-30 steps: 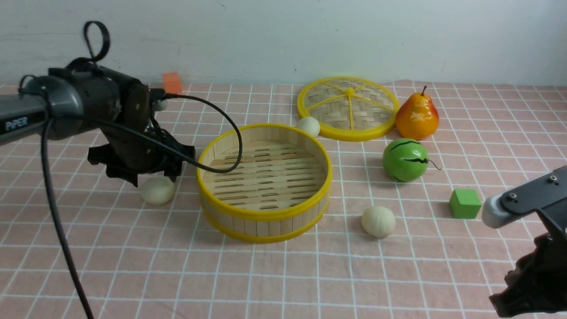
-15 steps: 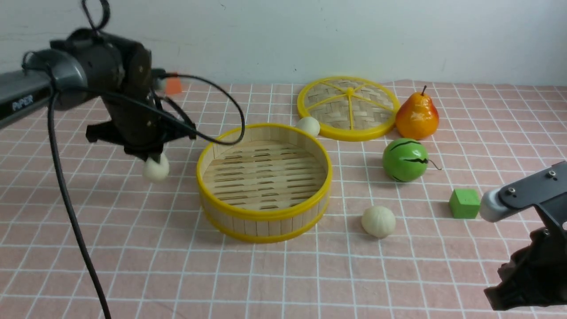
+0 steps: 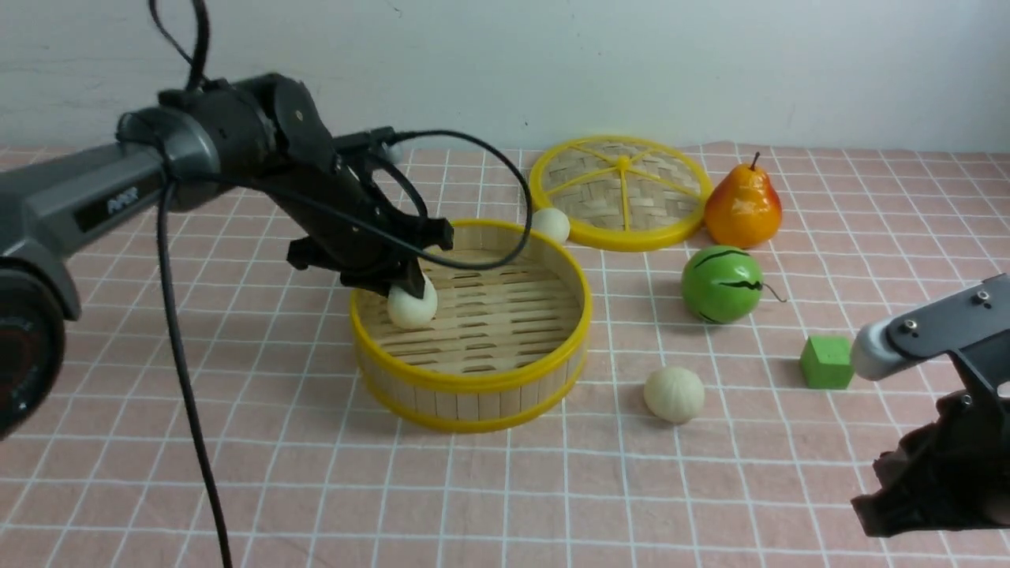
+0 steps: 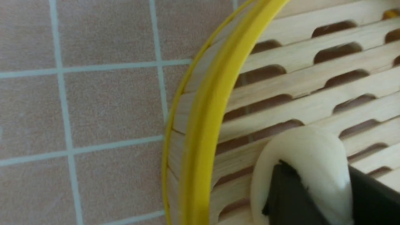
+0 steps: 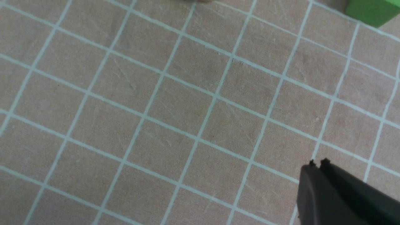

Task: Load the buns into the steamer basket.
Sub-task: Use the left arm to put the steamed stuffed bun into the steamer, then use the right arm to grab a steamed stuffed bun

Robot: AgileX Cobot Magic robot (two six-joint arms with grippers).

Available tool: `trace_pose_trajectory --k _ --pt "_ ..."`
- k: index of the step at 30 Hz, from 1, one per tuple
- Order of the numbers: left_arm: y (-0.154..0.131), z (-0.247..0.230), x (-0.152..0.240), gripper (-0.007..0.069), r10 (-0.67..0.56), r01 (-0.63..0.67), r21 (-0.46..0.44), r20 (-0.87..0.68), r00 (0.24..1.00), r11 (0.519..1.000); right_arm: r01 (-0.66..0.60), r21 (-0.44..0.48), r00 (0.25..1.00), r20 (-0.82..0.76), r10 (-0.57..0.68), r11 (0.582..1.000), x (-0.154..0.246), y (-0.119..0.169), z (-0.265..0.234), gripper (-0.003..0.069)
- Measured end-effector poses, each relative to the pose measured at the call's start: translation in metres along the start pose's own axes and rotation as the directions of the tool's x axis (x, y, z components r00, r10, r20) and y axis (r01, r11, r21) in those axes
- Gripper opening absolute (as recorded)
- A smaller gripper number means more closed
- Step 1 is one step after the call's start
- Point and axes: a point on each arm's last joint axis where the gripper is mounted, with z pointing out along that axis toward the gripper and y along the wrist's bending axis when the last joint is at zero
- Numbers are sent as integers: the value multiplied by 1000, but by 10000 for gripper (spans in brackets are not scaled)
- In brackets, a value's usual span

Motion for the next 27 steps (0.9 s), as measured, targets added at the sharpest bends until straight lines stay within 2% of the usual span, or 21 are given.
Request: trace_pose_trajectory --k 5,9,10,14,16,17,19,23,26,27 --pt "-28 -2 6 529 103 -103 -61 1 995 993 -40 -33 999 -18 39 999 -5 3 -1 59" --pt "-42 -27 5 611 139 -134 -116 34 990 984 -51 -63 999 -11 51 997 -24 7 -1 152" --pt "-50 -52 2 622 154 -142 -144 76 985 979 -52 -84 999 3 53 995 -39 9 1 227" --pt "-64 -143 2 568 182 -139 -214 196 963 967 -69 -154 998 -21 67 986 -75 19 34 444" --pt "-66 -166 5 541 181 -133 -221 214 960 966 -72 -164 997 -31 68 984 -82 21 47 491" --pt "-68 -197 13 498 173 -121 -222 232 957 968 -72 -167 997 -44 65 983 -92 23 66 553" --pt "-70 -233 24 440 159 -107 -211 248 955 972 -64 -163 997 -53 56 984 -103 24 89 595" --pt "-70 -286 56 323 144 -95 -188 268 953 978 -40 -137 994 -105 25 990 -115 25 147 593" --pt "-64 -304 81 267 142 -94 -185 266 953 978 3 -115 989 -149 -21 993 -113 24 177 533" --pt "-60 -308 93 246 138 -90 -190 261 955 978 25 -106 986 -163 -42 994 -113 23 188 472"
